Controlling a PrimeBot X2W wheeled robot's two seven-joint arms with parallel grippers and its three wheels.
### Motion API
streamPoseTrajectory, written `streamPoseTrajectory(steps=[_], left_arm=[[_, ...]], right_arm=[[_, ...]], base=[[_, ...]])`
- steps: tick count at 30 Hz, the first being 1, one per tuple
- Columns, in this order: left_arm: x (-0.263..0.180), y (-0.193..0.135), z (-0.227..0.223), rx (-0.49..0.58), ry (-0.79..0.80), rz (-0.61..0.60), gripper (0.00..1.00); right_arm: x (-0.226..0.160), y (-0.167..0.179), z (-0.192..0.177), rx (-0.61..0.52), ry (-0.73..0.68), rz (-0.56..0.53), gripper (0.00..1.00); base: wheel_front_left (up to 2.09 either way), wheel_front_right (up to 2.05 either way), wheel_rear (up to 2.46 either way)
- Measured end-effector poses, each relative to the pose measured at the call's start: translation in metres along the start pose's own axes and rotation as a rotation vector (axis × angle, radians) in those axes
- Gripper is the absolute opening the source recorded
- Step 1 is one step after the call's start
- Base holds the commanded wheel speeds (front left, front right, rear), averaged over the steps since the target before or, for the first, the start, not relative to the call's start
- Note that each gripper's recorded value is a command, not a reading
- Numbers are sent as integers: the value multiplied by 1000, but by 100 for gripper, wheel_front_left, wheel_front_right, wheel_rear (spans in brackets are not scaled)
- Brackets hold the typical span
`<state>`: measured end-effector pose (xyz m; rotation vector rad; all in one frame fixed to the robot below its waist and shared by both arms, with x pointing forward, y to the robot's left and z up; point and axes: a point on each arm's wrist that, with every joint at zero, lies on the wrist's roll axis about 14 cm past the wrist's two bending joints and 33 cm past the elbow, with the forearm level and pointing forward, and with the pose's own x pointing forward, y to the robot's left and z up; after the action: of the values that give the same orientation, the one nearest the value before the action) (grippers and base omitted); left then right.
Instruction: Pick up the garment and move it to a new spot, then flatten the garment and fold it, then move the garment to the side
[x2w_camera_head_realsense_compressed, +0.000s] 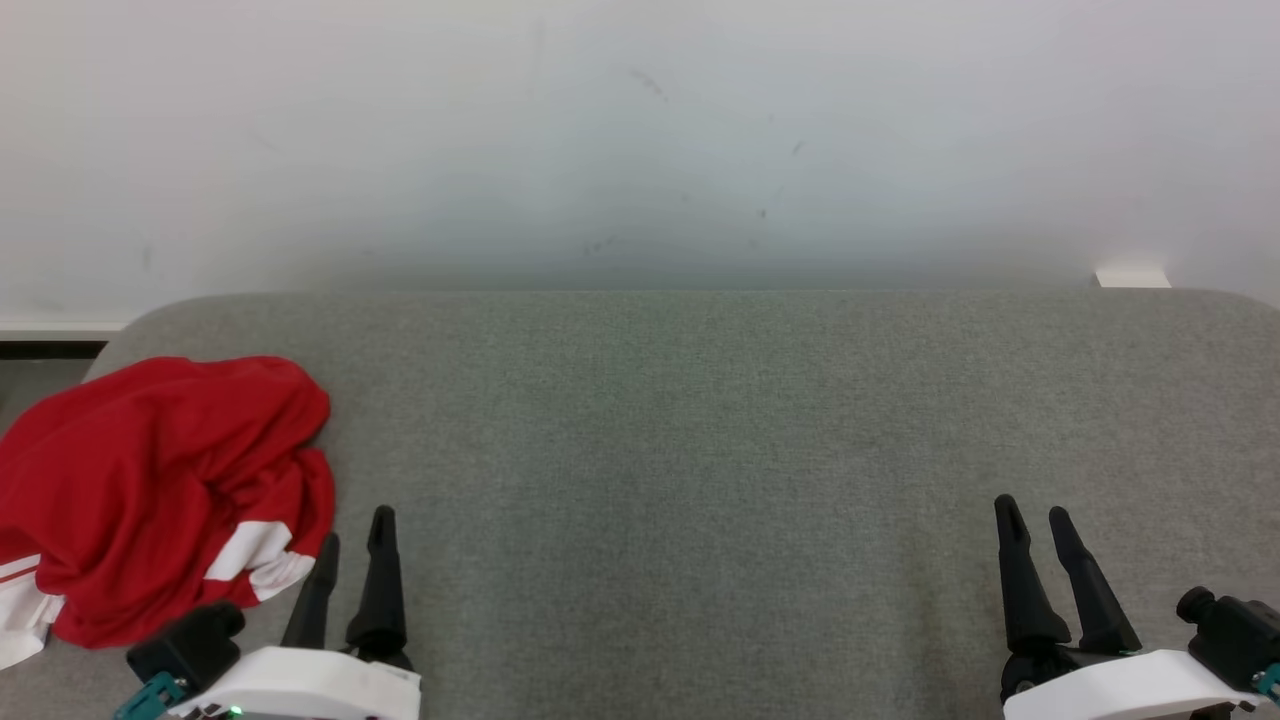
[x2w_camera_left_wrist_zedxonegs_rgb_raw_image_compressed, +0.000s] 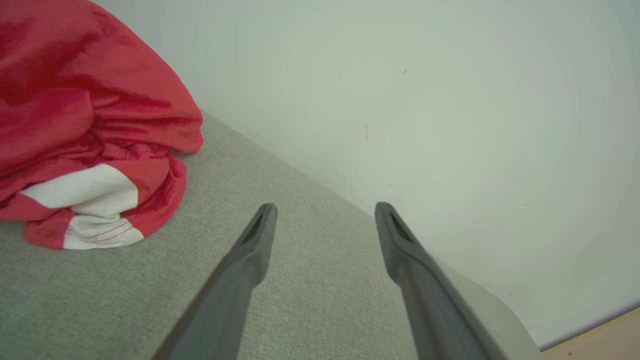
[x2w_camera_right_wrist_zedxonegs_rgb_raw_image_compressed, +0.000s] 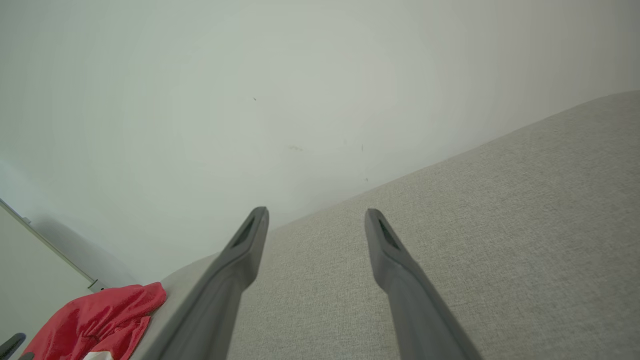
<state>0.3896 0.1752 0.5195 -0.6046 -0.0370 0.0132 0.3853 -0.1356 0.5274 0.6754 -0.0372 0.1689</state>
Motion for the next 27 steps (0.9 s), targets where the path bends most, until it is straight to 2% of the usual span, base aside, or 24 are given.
streamPoseTrajectory(steps=[9,27], left_arm=[[-2,-3,-2,98,-8,-10,100],[-4,-12,0,252,-42,-51,100]], right_arm=[[-2,2,-3,-112,2,15,100],[-6,10,-6,-233,-10,46,100]], base=[[0,0,0],[0,0,0]])
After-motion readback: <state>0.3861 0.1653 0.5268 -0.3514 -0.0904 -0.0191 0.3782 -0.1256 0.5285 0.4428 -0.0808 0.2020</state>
